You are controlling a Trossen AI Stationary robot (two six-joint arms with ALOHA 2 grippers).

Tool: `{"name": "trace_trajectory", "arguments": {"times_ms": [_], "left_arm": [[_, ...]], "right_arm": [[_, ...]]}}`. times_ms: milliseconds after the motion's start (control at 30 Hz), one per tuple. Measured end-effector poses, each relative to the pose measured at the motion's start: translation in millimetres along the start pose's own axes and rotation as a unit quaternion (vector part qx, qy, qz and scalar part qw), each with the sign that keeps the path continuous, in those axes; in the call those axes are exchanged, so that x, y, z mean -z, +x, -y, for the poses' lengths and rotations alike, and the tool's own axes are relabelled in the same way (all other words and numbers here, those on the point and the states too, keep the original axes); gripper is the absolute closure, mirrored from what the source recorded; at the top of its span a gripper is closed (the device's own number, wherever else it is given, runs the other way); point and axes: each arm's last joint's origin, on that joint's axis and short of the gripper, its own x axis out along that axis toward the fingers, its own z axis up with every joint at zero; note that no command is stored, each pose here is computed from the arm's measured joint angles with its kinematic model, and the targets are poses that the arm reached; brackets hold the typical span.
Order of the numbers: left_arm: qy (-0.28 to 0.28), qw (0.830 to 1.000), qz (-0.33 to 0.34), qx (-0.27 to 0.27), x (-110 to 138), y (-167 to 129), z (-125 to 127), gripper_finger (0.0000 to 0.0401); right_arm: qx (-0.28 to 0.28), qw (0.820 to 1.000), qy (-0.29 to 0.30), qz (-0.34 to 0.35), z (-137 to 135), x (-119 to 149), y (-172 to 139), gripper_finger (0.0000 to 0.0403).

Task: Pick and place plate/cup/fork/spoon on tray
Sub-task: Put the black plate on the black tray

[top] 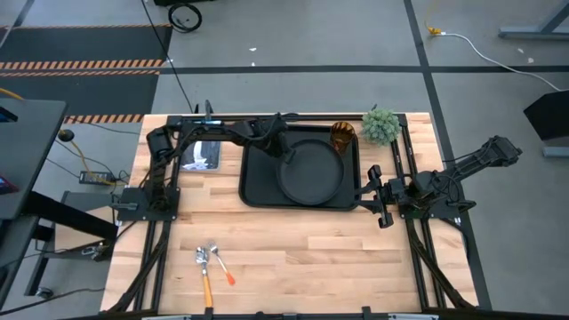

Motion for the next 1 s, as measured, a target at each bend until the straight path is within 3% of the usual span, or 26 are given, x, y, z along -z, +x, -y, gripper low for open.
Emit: {"name": "trace_trajectory", "arguments": {"times_ms": [500, 633, 833, 1000], "left_arm": [[0.019, 1.000, -0.002, 0.005, -2, -1, 0, 0.0387], [0.030, 0.999, -0.024, -0.005, -14, -13, 2, 0.0387], [0.051, 0.998, -0.006, -0.028, -32, -28, 10, 0.0387], [0.055, 0.998, -0.004, -0.040, -30, -27, 10, 0.0387]], "right_arm": [[0.000, 1.000, 0.000, 0.000, 0, 0, 0, 0.0271], [0.000, 1.000, 0.000, 0.000, 0, 0, 0, 0.0271], [0.000, 1.000, 0.000, 0.000, 0, 0, 0, 0.0271], [0.000, 1.000, 0.000, 0.000, 0, 0, 0, 0.0271]]}}
